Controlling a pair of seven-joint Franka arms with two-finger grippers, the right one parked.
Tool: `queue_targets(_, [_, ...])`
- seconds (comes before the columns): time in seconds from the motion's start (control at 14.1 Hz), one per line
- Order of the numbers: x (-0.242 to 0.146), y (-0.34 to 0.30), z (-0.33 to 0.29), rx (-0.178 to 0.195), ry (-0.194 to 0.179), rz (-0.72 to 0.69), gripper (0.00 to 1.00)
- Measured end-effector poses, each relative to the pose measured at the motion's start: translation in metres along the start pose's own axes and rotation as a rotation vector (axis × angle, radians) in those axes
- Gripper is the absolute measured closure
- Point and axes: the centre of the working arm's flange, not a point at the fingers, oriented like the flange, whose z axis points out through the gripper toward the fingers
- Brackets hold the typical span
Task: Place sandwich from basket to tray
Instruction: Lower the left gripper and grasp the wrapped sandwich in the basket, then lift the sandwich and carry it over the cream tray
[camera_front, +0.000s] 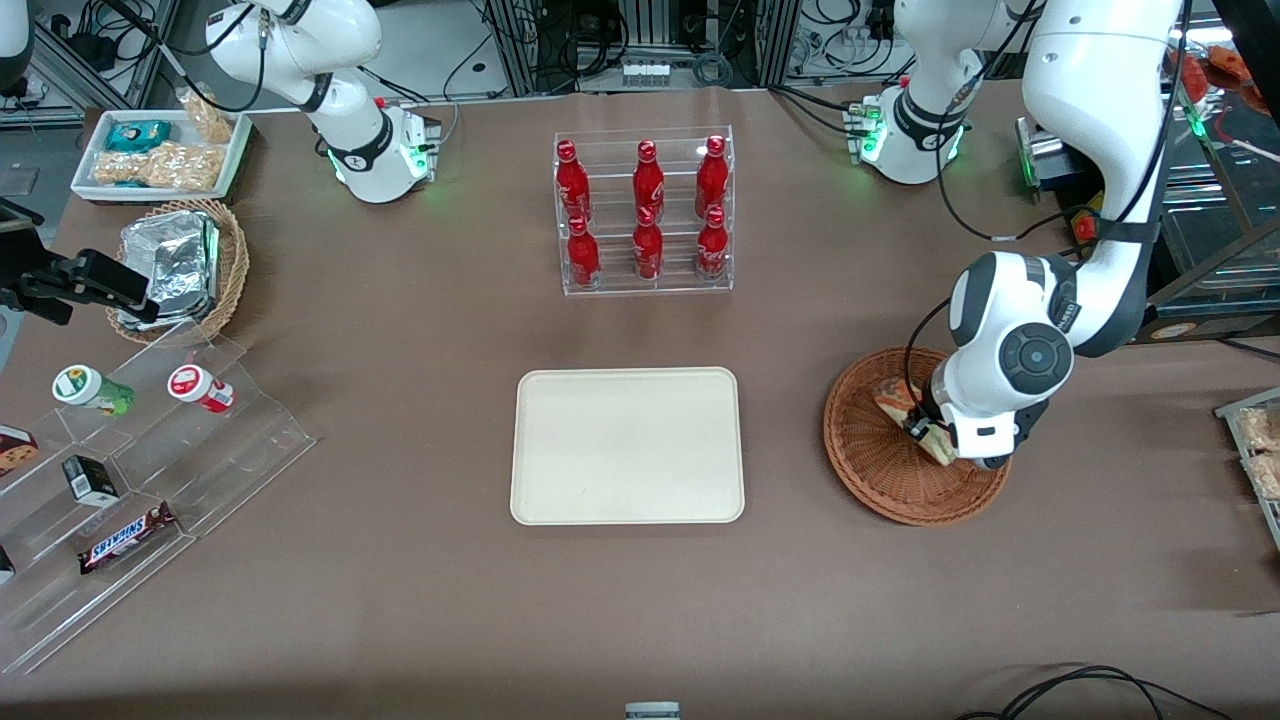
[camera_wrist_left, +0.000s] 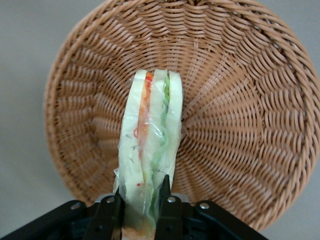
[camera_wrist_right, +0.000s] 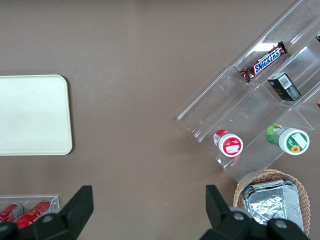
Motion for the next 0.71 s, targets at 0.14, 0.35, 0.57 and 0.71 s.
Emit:
queue_targets(0.14, [-0.009,0.015,-0.028,-0.021,0.02,0.022,0.78])
queue_targets(0.35, [-0.035,0.04,-0.053,-0.066,0.045,0.208,0.81])
queue_targets(0.57, [-0.071,0.08,-0.063,-0.117,0.048,0.416,0.86])
queue_targets(0.71, [-0.099,0.122,-0.068,-0.17,0.037,0.493,0.86])
